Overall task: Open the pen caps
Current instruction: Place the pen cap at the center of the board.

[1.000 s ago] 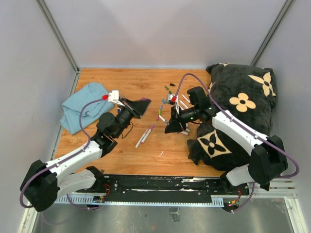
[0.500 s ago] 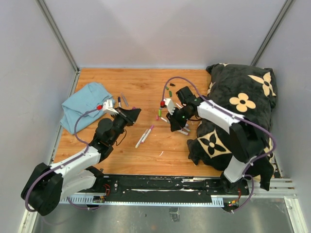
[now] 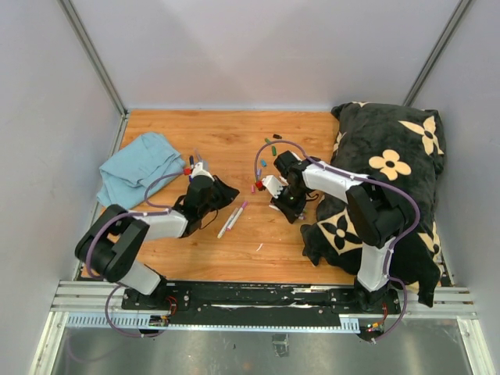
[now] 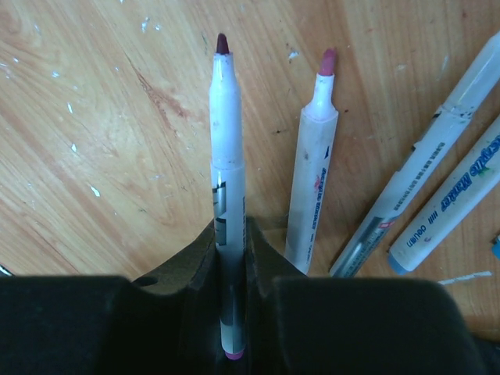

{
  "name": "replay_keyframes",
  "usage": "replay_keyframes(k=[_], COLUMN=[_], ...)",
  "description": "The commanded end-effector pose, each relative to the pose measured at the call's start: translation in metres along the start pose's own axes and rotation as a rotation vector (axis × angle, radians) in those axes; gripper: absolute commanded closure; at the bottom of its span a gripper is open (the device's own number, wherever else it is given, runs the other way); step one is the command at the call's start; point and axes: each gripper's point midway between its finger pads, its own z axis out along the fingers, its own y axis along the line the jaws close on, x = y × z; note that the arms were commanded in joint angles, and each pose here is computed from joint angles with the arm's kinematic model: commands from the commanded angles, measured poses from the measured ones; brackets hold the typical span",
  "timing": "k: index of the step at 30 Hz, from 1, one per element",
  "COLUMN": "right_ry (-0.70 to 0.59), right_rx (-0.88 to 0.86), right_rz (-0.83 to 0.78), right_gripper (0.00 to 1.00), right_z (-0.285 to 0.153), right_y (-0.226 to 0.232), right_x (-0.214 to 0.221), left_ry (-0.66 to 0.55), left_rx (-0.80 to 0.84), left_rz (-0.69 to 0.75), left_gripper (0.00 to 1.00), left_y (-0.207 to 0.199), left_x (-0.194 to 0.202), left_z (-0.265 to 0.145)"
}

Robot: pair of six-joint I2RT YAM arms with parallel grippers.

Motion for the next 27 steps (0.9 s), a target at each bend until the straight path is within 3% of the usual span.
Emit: replay_keyframes(k=[1, 11, 22, 27], right_ry=[0.060, 0.084, 0.072, 0.057], right_rx=[0.016, 0.003, 0.003, 0.008], right_rz=[-0.031, -0.030, -0.029, -0.033], right_gripper=[0.84, 0.75, 0.73, 0.73], right_z=[0.000, 0.003, -0.003, -0.006], right_y=[0.002, 0.005, 0.006, 0.006], right_x=[0.005, 0.007, 0.003, 0.000], left_ry=[0.075, 0.150, 0.156, 0.143], left_rx=[-0.084, -0.223, -0.247, -0.252], left_rz=[-0.010, 0.013, 0.009, 0.015], left_gripper=[1.00, 0.90, 0.64, 0.63], left_y=[0.014, 0.042, 0.049, 0.047], left_x=[0.014, 0.032, 0.036, 0.031], left_z=[0.025, 0.056, 0.054, 0.050])
